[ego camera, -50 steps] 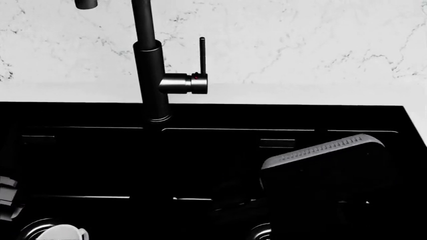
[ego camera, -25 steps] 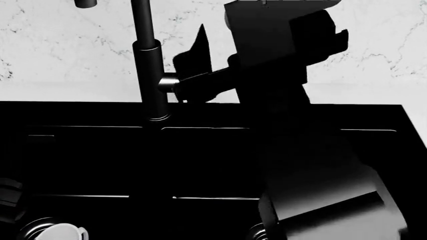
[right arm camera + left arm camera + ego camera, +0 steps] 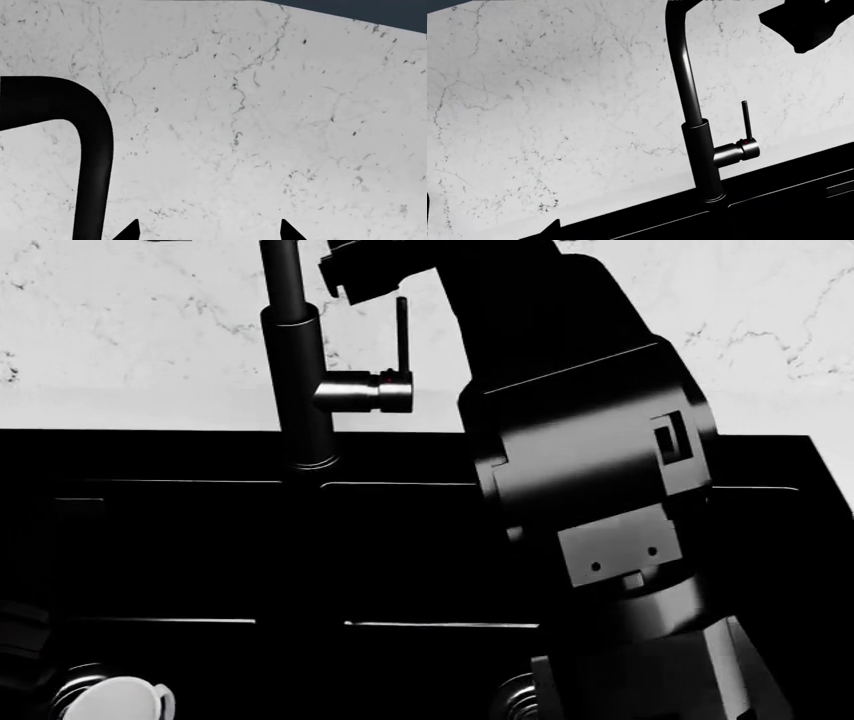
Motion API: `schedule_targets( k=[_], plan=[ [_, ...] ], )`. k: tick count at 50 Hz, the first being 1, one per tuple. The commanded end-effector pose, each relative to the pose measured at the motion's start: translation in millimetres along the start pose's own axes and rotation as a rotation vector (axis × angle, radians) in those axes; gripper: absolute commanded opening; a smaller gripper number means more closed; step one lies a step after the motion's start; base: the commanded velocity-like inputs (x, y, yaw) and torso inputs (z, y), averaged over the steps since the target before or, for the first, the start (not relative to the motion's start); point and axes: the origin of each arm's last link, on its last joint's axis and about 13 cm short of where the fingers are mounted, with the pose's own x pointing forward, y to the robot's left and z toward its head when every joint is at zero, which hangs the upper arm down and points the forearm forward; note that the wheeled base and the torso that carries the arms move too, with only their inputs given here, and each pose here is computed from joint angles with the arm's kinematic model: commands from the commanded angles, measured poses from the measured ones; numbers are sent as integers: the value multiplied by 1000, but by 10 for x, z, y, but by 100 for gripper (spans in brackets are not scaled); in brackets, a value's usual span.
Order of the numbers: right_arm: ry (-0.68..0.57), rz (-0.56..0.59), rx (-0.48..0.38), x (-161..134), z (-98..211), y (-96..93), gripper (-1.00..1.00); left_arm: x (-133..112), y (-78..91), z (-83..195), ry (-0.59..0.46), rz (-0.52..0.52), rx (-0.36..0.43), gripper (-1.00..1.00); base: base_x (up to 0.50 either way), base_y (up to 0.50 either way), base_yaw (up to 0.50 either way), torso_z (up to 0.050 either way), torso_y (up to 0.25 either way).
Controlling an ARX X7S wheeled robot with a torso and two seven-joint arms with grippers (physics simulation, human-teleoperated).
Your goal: Turn on the sink faucet.
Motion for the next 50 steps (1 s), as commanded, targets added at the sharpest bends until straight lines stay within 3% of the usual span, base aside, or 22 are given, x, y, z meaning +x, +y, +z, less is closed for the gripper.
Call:
schedule_targets(
  k=[1, 31, 50],
  plan=[
    [31, -2, -20, 236, 75, -28, 100, 2, 3, 1, -8, -4, 26, 100, 0, 0, 0, 35, -195],
    [23, 21, -45, 224, 177, 30, 100, 7, 4, 1, -28, -25, 27, 100, 0, 0, 0, 39, -177],
    [38, 46, -78, 257, 158, 58, 100, 11, 3, 0, -41, -44, 16, 100, 0, 0, 0, 10, -11]
  ],
)
